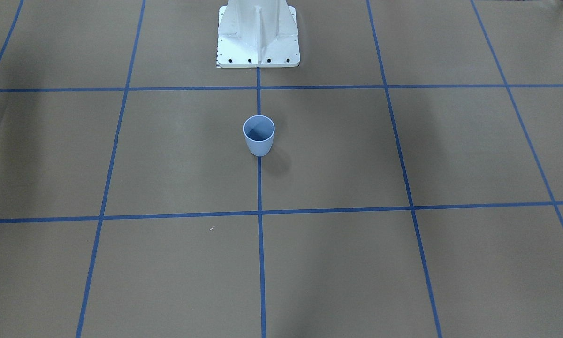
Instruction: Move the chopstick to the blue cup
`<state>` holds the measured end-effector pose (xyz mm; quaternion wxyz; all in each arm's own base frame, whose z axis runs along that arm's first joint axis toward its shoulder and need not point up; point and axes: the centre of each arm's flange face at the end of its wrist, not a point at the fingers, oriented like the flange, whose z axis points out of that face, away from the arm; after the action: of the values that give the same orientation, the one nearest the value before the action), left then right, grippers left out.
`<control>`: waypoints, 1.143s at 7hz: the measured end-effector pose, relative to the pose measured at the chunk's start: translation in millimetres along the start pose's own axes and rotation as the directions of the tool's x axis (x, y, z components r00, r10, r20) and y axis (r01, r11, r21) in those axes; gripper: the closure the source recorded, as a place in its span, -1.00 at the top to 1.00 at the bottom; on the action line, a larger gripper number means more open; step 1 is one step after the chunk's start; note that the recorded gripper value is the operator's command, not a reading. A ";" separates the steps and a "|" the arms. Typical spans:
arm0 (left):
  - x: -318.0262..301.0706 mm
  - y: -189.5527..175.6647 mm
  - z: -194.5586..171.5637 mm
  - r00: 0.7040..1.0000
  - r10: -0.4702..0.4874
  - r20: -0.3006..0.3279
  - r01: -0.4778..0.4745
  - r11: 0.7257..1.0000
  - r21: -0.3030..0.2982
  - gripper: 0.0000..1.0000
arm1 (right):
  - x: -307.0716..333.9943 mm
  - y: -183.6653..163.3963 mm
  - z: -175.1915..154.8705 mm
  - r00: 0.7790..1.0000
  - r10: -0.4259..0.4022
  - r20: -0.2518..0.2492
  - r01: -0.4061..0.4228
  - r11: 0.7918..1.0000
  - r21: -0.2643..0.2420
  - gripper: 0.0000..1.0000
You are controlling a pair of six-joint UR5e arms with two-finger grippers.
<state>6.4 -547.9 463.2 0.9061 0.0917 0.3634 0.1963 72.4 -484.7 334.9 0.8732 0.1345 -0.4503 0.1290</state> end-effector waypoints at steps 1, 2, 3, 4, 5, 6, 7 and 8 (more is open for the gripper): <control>-25.3 19.2 2.9 0.999 -0.045 0.005 0.045 0.999 0.003 0.99 | -57.8 -9.0 11.5 1.000 -0.001 0.011 0.002 0.999 -0.049 -1.00; -60.8 45.3 -6.6 0.995 -0.101 0.016 0.101 0.995 0.026 0.99 | -123.2 -5.2 31.3 0.999 0.033 0.022 -0.031 0.995 -0.095 -1.00; -95.0 76.1 -17.4 0.988 -0.151 0.025 0.150 0.988 0.045 0.99 | -191.9 12.0 55.5 0.996 0.088 0.014 -0.085 0.989 -0.124 -1.00; -129.8 106.3 -24.8 0.976 -0.215 0.025 0.214 0.975 0.055 0.99 | -253.2 39.3 81.5 0.990 0.139 -0.009 -0.139 0.982 -0.129 -1.00; -159.5 134.3 -29.8 0.959 -0.284 0.020 0.282 0.957 0.064 0.99 | -300.6 68.0 103.1 0.984 0.177 -0.024 -0.178 0.976 -0.127 -1.00; -175.3 155.1 -34.0 0.945 -0.327 0.016 0.325 0.943 0.074 0.99 | -342.2 98.7 121.9 0.977 0.209 -0.035 -0.212 0.970 -0.124 -1.00; -181.0 164.7 -34.7 0.939 -0.344 0.014 0.342 0.936 0.077 0.99 | -381.2 127.9 138.8 0.970 0.236 -0.057 -0.241 0.964 -0.110 -1.00; -183.9 170.2 -32.8 0.935 -0.353 0.012 0.351 0.933 0.076 0.99 | -423.5 154.7 157.2 0.960 0.262 -0.100 -0.271 0.959 -0.085 -1.00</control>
<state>-186.7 -470.7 606.7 0.9273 0.0603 0.3690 0.0164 -336.9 -440.1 93.3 0.8722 0.0237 -0.4316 0.2289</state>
